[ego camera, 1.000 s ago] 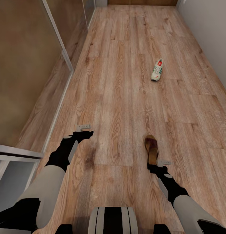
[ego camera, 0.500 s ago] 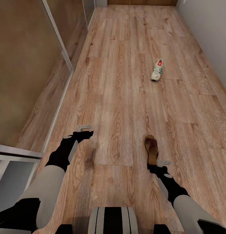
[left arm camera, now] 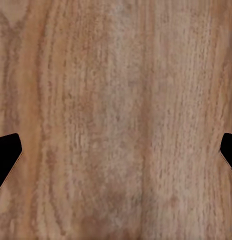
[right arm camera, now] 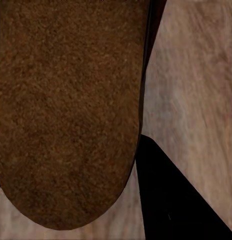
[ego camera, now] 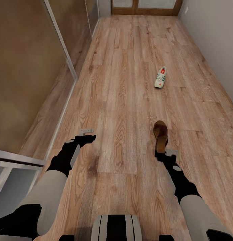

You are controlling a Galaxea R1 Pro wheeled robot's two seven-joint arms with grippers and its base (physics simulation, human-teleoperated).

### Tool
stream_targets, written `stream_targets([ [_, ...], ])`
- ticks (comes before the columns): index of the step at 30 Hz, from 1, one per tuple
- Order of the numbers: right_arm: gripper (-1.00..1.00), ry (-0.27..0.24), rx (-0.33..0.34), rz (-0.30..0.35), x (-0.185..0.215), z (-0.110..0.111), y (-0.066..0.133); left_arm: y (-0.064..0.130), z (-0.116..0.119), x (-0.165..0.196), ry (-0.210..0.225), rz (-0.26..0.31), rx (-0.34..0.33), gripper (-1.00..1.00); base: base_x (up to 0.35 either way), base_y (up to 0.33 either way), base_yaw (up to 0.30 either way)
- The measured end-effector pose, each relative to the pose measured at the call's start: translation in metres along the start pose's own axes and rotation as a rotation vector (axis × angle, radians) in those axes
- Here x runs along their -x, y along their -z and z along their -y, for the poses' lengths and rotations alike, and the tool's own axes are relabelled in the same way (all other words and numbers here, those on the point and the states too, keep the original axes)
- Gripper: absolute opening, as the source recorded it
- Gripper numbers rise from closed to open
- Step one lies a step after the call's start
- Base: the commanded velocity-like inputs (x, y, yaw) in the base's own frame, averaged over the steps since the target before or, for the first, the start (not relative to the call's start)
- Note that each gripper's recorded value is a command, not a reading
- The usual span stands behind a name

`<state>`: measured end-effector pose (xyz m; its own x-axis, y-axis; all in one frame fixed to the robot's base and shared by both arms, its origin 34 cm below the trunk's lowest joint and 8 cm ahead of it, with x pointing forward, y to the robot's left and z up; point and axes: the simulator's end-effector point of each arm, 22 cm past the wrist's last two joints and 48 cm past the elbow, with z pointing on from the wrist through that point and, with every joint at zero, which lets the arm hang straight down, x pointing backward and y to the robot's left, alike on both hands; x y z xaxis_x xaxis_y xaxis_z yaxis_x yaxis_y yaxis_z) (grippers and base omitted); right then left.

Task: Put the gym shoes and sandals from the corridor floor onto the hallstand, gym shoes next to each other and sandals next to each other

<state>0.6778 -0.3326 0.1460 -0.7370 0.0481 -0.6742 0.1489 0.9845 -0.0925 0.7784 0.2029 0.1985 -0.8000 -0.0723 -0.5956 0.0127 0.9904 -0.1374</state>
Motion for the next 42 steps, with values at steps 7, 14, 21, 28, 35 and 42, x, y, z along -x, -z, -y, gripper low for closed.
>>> stream_targets([
  [7,-1.0,-0.013,-0.024,0.111,0.121,0.012,0.024,0.012,0.002,0.019,-0.002,0.028,-0.001,1.0,0.0,0.0,0.0],
  [14,-1.0,-0.022,-0.024,0.123,0.162,0.015,0.047,0.023,0.005,0.033,-0.002,0.051,-0.003,1.0,0.0,0.0,0.0],
  [21,-1.0,-0.023,-0.024,0.149,0.177,0.016,0.061,0.022,0.004,-0.032,0.008,-0.083,-0.004,1.0,0.0,0.0,0.0],
  [28,-1.0,-0.028,-0.024,0.175,0.193,0.018,0.076,0.034,-0.001,-0.03,0.004,-0.087,0.002,1.0,0.0,0.0,0.0],
  [35,-1.0,-0.035,-0.023,0.213,0.216,0.02,0.093,0.048,-0.005,-0.008,0.0,-0.05,0.008,1.0,0.0,0.0,0.0],
  [42,-1.0,-0.043,-0.022,0.253,0.239,0.022,0.111,0.06,-0.002,0.008,-0.005,-0.002,0.004,1.0,0.0,0.0,0.0],
])
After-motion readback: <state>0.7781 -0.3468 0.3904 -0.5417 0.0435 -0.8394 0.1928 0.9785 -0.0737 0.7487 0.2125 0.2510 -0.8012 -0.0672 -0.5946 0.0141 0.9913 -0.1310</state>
